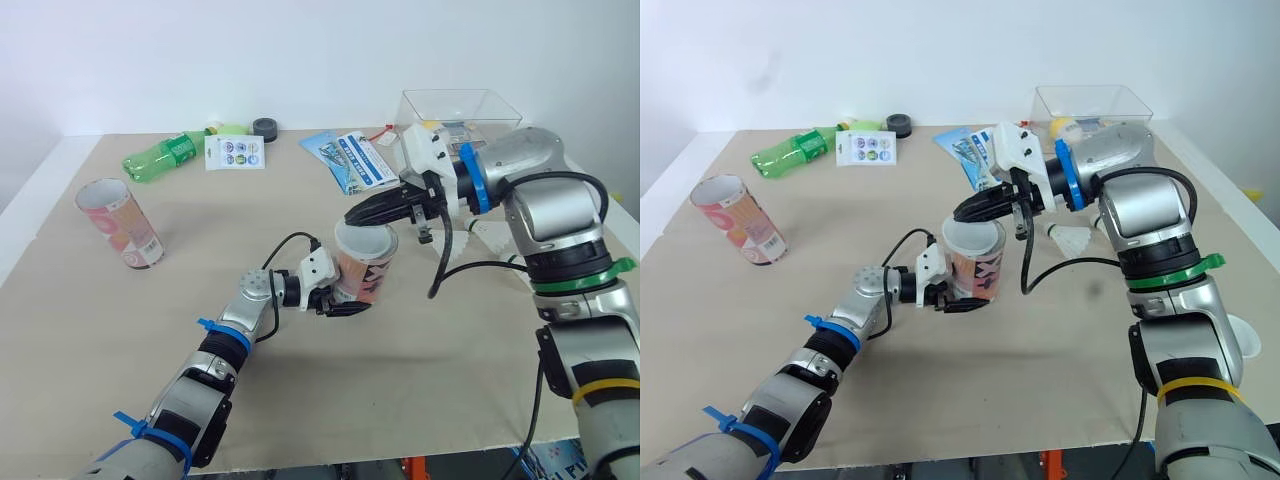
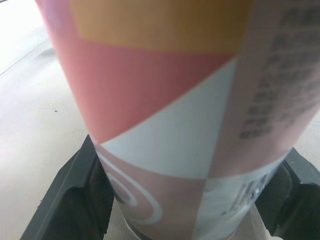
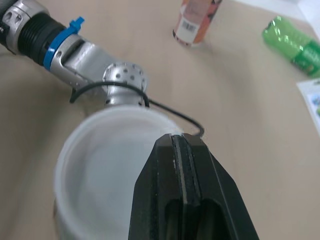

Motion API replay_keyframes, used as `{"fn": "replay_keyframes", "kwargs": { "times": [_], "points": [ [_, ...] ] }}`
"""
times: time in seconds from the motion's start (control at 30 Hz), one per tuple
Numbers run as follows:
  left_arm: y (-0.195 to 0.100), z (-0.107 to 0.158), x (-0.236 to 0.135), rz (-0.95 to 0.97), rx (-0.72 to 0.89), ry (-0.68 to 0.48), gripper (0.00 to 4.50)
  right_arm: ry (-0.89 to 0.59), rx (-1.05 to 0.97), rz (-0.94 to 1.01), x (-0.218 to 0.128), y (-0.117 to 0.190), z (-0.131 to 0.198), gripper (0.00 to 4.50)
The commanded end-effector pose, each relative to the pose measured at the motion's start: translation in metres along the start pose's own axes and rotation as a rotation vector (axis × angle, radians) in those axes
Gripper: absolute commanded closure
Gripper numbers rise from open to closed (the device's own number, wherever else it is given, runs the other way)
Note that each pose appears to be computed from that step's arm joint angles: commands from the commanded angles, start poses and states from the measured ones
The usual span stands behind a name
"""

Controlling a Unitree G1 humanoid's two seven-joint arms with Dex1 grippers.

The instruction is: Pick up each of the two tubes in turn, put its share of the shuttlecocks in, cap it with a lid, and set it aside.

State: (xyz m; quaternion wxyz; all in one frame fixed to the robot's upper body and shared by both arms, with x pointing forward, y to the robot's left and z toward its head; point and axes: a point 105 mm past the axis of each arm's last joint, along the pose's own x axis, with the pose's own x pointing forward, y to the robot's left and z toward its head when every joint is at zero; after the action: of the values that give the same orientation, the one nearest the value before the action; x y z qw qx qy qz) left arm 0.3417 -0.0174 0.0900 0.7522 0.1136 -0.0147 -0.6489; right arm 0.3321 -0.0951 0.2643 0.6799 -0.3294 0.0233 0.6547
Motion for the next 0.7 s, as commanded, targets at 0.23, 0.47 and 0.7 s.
{"fn": "replay_keyframes", "kwargs": {
  "times": [0.23, 0.47, 0.7],
  "points": [
    [-0.012, -0.012, 0.004, -0.055, -0.029, 0.043, 1.21, 0.021, -0.040, -0.016, -0.017, 0.008, 0.011, 4.48],
    [-0.012, -0.011, 0.001, -0.060, -0.036, 0.037, 1.21, 0.153, -0.073, 0.002, -0.010, 0.017, 0.006, 4.48],
    [-0.014, -0.018, -0.004, -0.053, -0.044, 0.053, 1.21, 0.212, -0.075, 0.023, -0.019, 0.022, 0.004, 4.48]
  ]
}}
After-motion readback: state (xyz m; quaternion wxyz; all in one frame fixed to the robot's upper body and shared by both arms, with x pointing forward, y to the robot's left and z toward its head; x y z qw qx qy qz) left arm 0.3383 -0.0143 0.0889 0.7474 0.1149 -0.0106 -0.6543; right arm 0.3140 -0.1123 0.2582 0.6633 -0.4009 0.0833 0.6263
